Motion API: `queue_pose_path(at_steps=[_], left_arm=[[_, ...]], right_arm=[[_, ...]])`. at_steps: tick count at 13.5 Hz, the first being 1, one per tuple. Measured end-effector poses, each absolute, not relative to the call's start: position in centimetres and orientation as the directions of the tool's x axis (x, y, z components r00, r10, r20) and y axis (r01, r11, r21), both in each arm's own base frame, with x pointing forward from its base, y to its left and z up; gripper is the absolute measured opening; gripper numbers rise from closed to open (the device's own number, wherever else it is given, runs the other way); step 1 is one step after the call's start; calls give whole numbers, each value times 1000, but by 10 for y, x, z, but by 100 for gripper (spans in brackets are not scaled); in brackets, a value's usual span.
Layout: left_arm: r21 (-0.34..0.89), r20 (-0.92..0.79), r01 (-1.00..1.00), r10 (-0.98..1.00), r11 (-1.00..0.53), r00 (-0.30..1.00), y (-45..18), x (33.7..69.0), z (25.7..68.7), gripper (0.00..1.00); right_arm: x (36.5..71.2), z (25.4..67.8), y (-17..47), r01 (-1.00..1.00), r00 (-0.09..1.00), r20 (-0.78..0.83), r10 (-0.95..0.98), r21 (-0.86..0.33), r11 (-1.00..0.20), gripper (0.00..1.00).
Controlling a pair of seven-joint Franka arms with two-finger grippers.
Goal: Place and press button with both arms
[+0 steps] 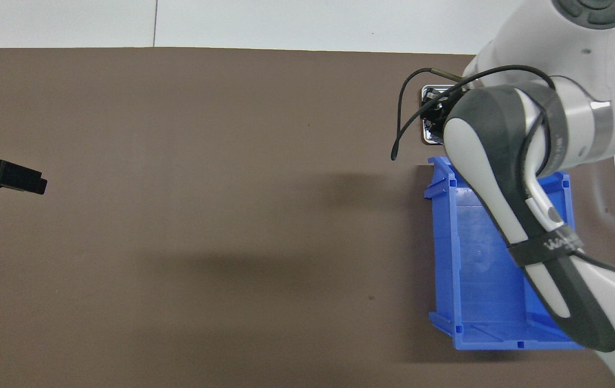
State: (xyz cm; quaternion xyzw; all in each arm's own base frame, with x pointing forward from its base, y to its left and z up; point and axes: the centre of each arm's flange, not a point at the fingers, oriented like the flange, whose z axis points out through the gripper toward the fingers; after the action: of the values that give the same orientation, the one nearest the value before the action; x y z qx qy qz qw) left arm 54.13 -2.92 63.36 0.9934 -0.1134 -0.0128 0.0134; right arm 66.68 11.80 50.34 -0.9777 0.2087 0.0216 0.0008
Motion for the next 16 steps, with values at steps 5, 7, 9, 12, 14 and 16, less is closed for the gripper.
queue_pose_path(at_steps=[5, 7, 9, 12, 14, 16], left_arm=[[29, -22, -225, -226, -974, 974, -29, 541, 634, 100], [29, -22, -225, -226, -974, 974, -29, 541, 634, 100], [29, -22, -225, -226, -974, 974, -29, 541, 634, 100], [29, -22, -225, -226, -974, 974, -29, 541, 634, 100], [29, -22, -225, -226, -974, 974, -29, 541, 634, 100], [29, -22, -225, -226, -974, 974, -29, 541, 634, 100]], right_arm=[[637, 473, 41, -367, 925, -99, -368, 27, -930, 44], [614, 448, 43, -354, 932, -80, -354, 17, -935, 44], [587, 416, 44, -326, 944, -62, -325, 8, -945, 44], [555, 385, 35, -297, 954, -40, -296, -2, -955, 44], [540, 371, 28, -279, 960, -22, -279, -8, -960, 44], [530, 357, 16, -260, 966, 2, -260, -15, -965, 44]])
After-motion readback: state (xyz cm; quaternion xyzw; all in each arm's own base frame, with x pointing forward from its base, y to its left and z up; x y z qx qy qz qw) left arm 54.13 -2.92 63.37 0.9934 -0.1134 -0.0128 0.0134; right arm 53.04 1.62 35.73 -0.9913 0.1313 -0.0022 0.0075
